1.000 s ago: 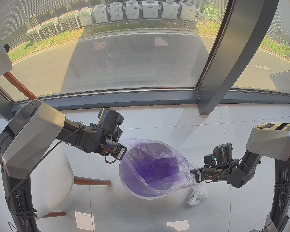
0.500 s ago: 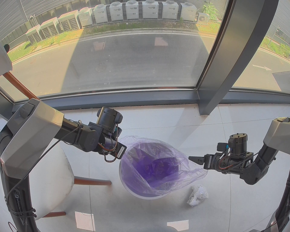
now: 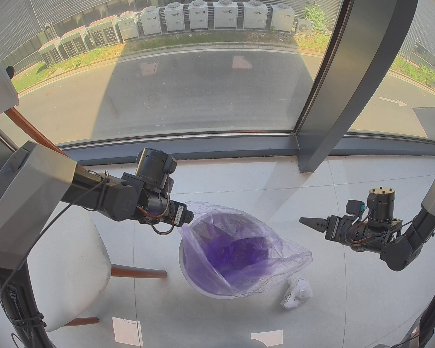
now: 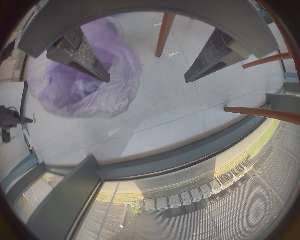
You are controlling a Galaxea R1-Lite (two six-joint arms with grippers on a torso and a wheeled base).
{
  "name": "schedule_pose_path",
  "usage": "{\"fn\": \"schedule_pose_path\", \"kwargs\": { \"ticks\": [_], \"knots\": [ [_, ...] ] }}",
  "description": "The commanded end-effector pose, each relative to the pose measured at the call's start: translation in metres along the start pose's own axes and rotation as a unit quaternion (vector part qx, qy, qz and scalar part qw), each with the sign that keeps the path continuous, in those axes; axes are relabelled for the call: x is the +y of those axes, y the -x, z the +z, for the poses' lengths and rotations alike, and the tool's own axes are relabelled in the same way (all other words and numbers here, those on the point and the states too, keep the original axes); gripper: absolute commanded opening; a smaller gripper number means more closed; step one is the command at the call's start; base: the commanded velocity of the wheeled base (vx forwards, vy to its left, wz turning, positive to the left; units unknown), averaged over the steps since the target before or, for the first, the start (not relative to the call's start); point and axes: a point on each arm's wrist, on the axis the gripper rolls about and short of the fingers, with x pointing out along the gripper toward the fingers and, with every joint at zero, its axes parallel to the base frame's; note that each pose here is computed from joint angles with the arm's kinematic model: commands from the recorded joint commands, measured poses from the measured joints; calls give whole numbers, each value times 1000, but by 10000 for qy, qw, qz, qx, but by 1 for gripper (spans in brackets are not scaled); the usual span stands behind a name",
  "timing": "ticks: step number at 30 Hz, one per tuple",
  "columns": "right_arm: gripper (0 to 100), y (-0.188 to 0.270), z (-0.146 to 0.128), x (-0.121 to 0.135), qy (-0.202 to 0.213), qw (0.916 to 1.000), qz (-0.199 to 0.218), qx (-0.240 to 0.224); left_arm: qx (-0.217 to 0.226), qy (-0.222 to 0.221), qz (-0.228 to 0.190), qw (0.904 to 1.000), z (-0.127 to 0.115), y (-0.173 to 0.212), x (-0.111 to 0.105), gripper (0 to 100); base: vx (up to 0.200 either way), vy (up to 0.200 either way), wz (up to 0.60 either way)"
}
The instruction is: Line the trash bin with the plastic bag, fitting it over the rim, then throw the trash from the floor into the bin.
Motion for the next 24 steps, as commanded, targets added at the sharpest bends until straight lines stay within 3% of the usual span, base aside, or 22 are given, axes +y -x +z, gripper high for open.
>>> {"fn": "schedule_pose_path", "kwargs": {
  "ticks": [1,8,11,14,16,17,18,21,23,24],
  "knots": [
    [100,10,3,9,-235,9995,145,-123,-482,368,-144,9981,19,38,3,100,0,0,0],
    [100,9,0,20,-257,9994,217,-95,-981,696,-292,9923,33,83,5,100,0,0,0],
    [100,5,-5,26,-209,9997,-22,-142,-1209,1054,-487,9859,35,117,5,100,0,0,0],
    [100,1,-13,30,-174,9988,-388,-234,-757,1492,-770,9829,13,131,-6,100,0,0,0],
    [100,0,-14,30,-226,9984,-433,-281,-250,1741,-959,9797,-9,138,-16,100,0,0,0],
    [100,0,-14,30,-226,9984,-433,-281,-250,1741,-959,9797,-9,138,-16,100,0,0,0],
    [100,2,-12,33,-360,9982,-356,-320,195,2141,-1305,9679,-30,148,-31,100,0,0,0],
    [100,10,-8,40,-501,9976,-240,-404,712,2991,-1679,9366,-45,153,-49,100,0,0,0],
    [100,14,-10,41,-503,9976,-257,-396,994,3314,-1735,9220,-56,155,-60,100,0,0,0],
    [100,15,-13,41,-507,9976,-285,-368,1059,3356,-1768,9192,-61,156,-64,100,0,0,0]
  ]
}}
